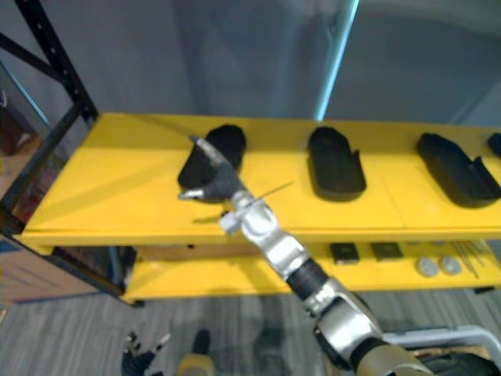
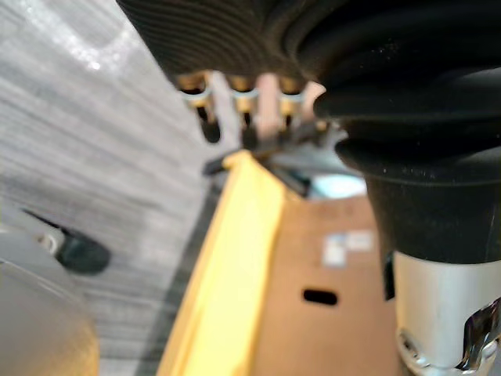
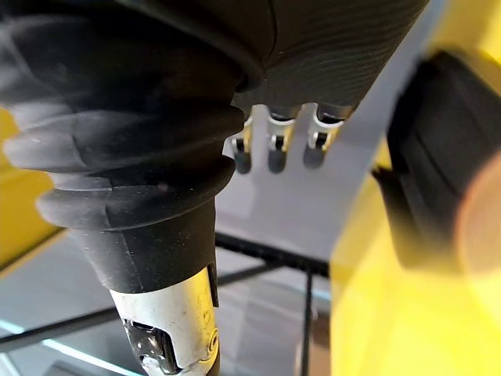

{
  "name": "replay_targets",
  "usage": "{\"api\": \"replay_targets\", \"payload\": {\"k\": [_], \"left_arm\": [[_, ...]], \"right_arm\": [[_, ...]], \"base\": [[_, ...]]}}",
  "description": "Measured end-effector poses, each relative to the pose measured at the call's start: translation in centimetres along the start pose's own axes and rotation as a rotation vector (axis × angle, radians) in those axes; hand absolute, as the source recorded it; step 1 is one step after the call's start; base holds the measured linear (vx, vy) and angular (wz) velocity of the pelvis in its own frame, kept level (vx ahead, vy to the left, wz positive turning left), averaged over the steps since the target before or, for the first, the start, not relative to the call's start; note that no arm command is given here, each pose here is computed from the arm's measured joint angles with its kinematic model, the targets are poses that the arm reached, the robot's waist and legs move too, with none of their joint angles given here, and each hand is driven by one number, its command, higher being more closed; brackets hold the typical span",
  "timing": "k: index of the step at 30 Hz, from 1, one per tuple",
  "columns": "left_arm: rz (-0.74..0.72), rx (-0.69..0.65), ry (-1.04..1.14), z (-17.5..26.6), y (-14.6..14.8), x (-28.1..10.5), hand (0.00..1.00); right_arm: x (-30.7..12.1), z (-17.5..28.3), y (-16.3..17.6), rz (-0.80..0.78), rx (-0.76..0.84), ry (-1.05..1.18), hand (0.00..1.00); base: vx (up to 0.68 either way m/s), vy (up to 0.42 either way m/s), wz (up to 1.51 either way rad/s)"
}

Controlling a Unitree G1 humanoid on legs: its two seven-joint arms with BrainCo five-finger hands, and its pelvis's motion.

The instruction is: Walk over and take plastic housings, then place them on the shelf

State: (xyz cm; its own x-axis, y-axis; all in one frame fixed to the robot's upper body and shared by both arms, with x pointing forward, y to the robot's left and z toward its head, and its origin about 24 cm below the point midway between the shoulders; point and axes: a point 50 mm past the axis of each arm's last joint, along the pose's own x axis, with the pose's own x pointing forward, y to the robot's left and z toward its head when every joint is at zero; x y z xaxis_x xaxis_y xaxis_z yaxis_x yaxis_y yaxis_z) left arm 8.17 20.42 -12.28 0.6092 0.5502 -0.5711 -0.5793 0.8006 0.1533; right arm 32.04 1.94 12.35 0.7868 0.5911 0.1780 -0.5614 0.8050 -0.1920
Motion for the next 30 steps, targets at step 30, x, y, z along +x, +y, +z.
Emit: {"api": "replay_targets", "payload": {"k": [30], "left_arm": [[-0.075,-0.112,0.028,0.7,-2.3,0.0,0.0]], "right_arm": [[3.3,2.5,-3.7,-0.521,0.044,-0.017,0.0]], "base": [[-0.02,0.018,0.18]]}}
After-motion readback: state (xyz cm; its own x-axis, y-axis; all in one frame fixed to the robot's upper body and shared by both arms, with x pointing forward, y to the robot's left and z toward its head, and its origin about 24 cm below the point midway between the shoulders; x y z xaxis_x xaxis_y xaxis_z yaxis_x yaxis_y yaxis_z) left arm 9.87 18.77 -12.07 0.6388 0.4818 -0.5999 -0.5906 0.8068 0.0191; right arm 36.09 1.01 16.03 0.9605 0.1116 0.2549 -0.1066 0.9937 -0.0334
